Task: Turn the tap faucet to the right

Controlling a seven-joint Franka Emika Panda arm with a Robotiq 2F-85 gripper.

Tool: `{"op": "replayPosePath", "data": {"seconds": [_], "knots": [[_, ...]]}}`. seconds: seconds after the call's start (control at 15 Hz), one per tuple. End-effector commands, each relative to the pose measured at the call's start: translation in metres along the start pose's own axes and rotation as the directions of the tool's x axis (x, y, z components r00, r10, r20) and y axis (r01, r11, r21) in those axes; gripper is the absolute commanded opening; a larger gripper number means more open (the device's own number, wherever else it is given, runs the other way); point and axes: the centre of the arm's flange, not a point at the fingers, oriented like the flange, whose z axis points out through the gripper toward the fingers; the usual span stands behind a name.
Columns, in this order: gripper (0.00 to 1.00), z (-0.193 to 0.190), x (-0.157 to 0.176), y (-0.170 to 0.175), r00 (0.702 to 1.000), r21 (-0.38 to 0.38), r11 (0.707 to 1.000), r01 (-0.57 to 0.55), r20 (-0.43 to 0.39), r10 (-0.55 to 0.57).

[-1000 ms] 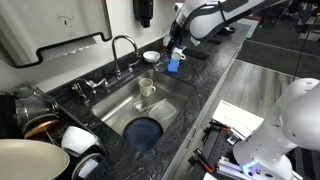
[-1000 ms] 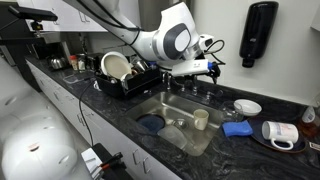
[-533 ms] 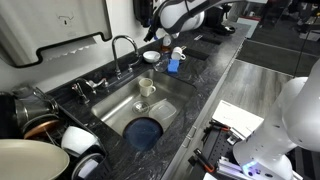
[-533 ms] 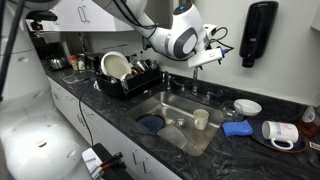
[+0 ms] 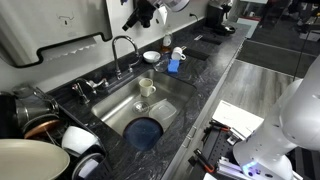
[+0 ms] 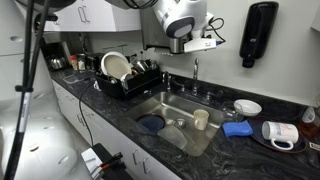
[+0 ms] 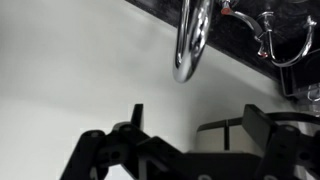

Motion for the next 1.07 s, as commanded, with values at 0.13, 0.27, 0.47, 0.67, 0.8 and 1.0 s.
{"op": "replayPosePath", "data": {"seconds": [0.13,0.27,0.47,0.67,0.8,1.0], "knots": [[1.0,0.001,-0.05,0.066,0.996,0.112,0.993,-0.035,0.088,0.026],[1.0,0.007,-0.053,0.067,0.993,0.153,0.987,-0.051,0.11,0.035],[1.0,0.016,-0.046,0.055,0.983,0.149,0.988,-0.037,0.181,0.01],[1.0,0.012,-0.053,0.05,0.985,0.14,0.989,-0.046,0.173,0.022],[1.0,0.012,-0.051,0.049,0.985,0.14,0.989,-0.043,0.173,0.018],[1.0,0.015,-0.05,0.048,0.978,0.094,0.986,-0.14,0.166,0.123]]}}
